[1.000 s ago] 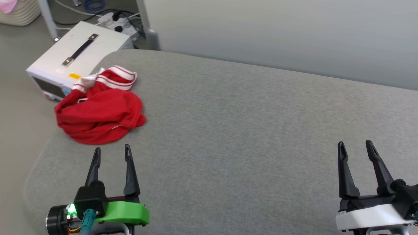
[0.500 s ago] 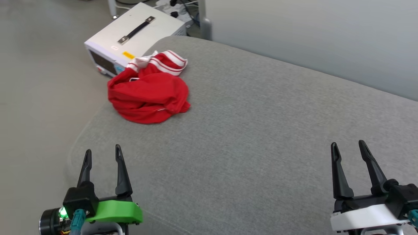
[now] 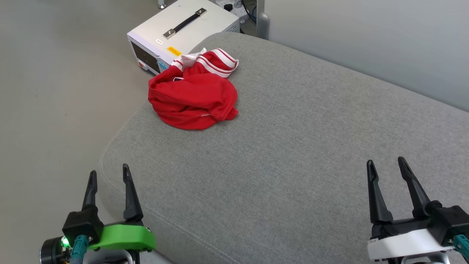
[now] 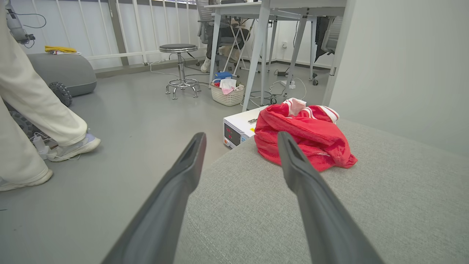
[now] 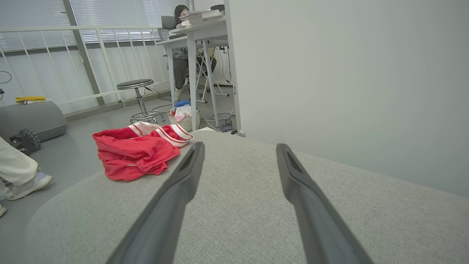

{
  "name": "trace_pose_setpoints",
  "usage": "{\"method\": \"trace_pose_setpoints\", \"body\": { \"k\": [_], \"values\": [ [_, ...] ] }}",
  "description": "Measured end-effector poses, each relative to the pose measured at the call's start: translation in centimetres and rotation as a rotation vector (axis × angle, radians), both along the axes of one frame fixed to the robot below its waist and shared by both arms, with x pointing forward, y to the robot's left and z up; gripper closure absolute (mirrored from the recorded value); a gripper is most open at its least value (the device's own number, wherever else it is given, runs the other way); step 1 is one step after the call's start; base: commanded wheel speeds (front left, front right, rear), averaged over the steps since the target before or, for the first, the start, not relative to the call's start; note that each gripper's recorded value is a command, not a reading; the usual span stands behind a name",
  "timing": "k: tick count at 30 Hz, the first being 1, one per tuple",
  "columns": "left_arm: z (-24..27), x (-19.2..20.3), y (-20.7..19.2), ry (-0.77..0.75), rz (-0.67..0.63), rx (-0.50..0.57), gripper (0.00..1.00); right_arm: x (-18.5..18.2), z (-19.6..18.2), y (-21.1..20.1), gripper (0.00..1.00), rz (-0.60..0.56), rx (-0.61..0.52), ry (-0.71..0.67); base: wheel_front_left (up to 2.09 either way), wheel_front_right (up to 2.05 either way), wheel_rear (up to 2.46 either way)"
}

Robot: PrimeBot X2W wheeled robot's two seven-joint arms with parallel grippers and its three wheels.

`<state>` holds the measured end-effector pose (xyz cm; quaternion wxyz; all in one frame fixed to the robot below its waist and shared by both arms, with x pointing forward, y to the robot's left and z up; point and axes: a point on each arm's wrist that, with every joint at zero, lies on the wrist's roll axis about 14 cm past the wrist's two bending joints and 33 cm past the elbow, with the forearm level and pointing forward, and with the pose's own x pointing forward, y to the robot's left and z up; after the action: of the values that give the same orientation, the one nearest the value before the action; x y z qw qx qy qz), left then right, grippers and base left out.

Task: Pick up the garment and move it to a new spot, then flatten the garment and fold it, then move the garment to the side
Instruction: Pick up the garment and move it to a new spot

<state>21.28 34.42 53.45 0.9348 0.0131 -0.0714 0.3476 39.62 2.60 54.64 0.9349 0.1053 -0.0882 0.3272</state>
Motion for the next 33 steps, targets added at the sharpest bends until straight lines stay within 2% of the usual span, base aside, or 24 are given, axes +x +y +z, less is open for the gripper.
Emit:
{"method": "trace_pose_setpoints", "body": {
  "k": [5, 8, 17, 21, 25, 30, 33],
  "values": [
    [0.9, 1.3, 1.2, -0.033, -0.001, -0.002, 0.0, 0.5, -0.2, -0.1, 0.0, -0.01, -0.012, -0.01, 0.0, 0.0, 0.0],
    [3.1, 3.4, 2.3, -0.085, -0.026, 0.038, 0.0, 1.0, -0.3, -0.3, 0.0, -0.02, -0.023, -0.02, 0.0, 0.0, 0.0],
    [10.3, 11.3, 5.4, -0.219, -0.127, 0.175, 0.0, 3.6, -0.7, -2.4, 0.0, -0.098, -0.036, -0.053, 0.0, 0.0, 0.0],
    [11.0, 15.7, 5.7, -0.205, -0.194, 0.207, 0.0, 4.7, -1.3, -3.6, 0.0, -0.128, -0.044, -0.053, 0.0, 0.0, 0.0],
    [9.1, 20.1, 6.3, -0.116, -0.253, 0.178, 0.0, 6.0, -1.8, -4.7, 0.0, -0.159, -0.043, -0.058, 0.0, 0.0, 0.0],
    [4.4, 25.6, 5.6, 0.111, -0.371, 0.041, 0.0, 7.2, -2.9, -5.9, 0.0, -0.189, -0.047, -0.048, 0.0, 0.0, 0.0],
    [0.7, 27.5, 4.8, 0.272, -0.431, -0.088, 0.0, 7.7, -3.9, -6.8, 0.0, -0.212, -0.06, -0.029, 0.0, 0.0, 0.0]
  ]
}}
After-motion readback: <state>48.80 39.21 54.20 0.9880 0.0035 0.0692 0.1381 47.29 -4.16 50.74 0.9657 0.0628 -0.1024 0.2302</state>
